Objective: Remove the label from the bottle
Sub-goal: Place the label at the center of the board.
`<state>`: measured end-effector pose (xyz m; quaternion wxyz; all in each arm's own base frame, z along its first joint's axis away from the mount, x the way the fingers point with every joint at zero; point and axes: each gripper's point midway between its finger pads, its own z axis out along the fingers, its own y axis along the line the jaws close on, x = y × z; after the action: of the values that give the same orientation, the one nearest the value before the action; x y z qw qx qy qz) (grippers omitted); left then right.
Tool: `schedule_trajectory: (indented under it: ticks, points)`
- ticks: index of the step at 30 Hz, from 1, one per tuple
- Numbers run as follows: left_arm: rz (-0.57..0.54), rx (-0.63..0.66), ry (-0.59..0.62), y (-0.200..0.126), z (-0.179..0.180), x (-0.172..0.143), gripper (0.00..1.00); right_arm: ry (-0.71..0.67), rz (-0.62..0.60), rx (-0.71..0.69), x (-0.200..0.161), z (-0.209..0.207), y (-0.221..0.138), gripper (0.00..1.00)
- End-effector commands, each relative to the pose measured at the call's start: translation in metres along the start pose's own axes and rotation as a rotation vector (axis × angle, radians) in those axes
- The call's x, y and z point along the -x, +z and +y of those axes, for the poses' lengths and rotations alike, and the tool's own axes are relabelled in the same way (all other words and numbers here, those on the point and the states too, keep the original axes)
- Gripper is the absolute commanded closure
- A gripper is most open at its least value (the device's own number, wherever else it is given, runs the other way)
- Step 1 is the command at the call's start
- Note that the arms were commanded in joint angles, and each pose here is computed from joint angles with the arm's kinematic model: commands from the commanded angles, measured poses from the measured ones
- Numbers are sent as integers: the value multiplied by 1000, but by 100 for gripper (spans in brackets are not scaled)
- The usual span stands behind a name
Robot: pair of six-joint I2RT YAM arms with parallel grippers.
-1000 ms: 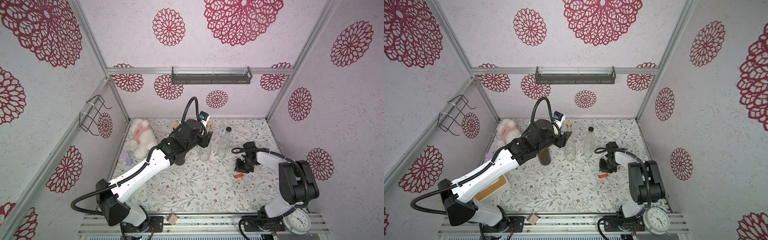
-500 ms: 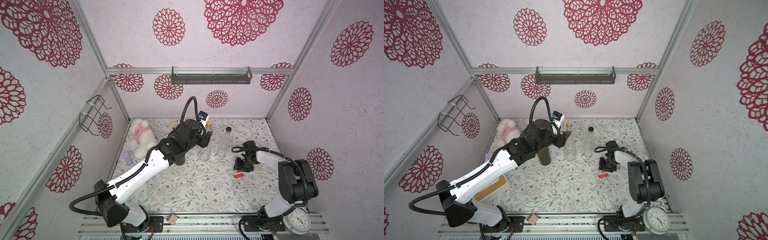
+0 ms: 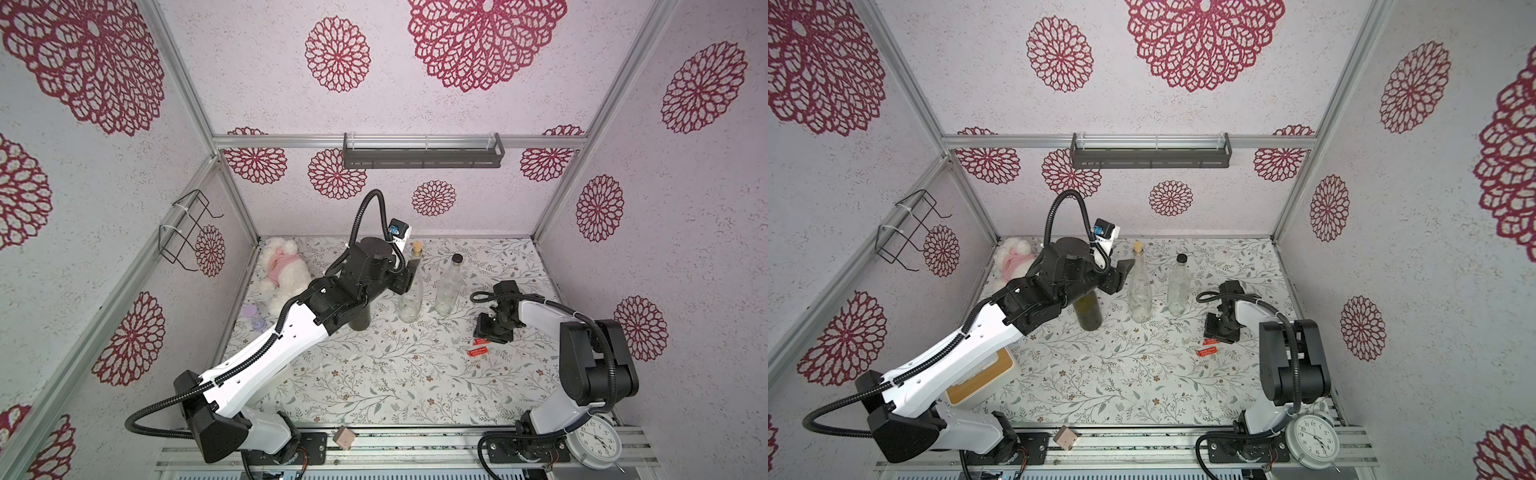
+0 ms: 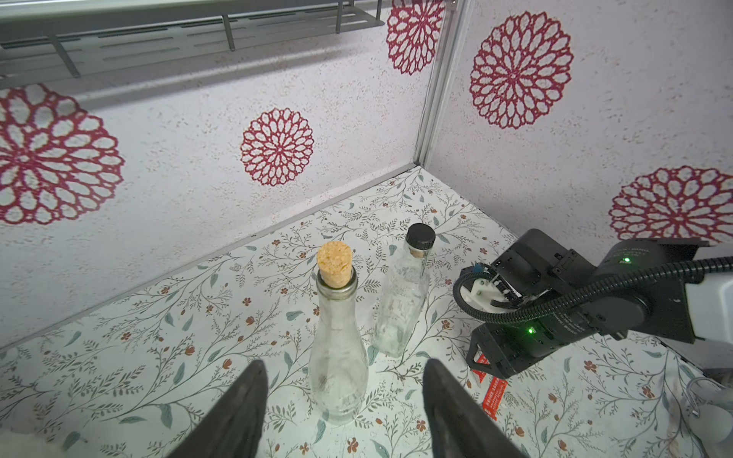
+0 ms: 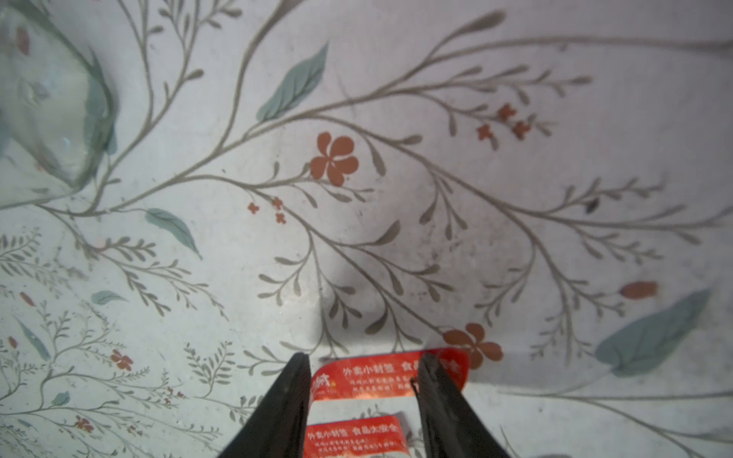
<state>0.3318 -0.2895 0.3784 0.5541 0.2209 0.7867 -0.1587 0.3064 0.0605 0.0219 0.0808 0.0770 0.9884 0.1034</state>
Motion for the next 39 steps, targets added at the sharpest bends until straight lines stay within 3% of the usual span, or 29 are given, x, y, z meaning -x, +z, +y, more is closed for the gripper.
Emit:
schedule_trajectory:
  ticks: [1, 7, 12, 16, 20, 23, 31, 32, 39]
  points:
    - [-68, 43, -6, -26, 14, 26, 34, -13, -28, -43, 6, -9, -10, 52]
    - [-98, 125, -29, -59, 36, 36, 27, -15, -92, -47, 13, -7, -30, 50]
    - [-101, 240, -82, -91, 65, 33, 3, -26, -171, -5, 18, 2, -53, 49]
    - [-114, 279, -142, -113, 85, 26, 3, -56, -238, 25, 22, 8, -68, 45]
    - [-98, 317, -185, -126, 100, 11, 3, -84, -293, 44, 25, 13, -84, 32]
    - [-55, 311, -202, -127, 108, -7, 3, -103, -344, 83, 27, 21, -98, 19]
    - [70, 194, -177, -109, 106, -48, 3, -133, -410, 170, 25, 38, -123, 9]
    - [73, 196, -187, -106, 110, -52, 3, -129, -426, 183, 25, 39, -126, 2]
    - [64, 174, -194, -83, 119, -57, 3, -155, -503, 292, 23, 56, -142, 1]
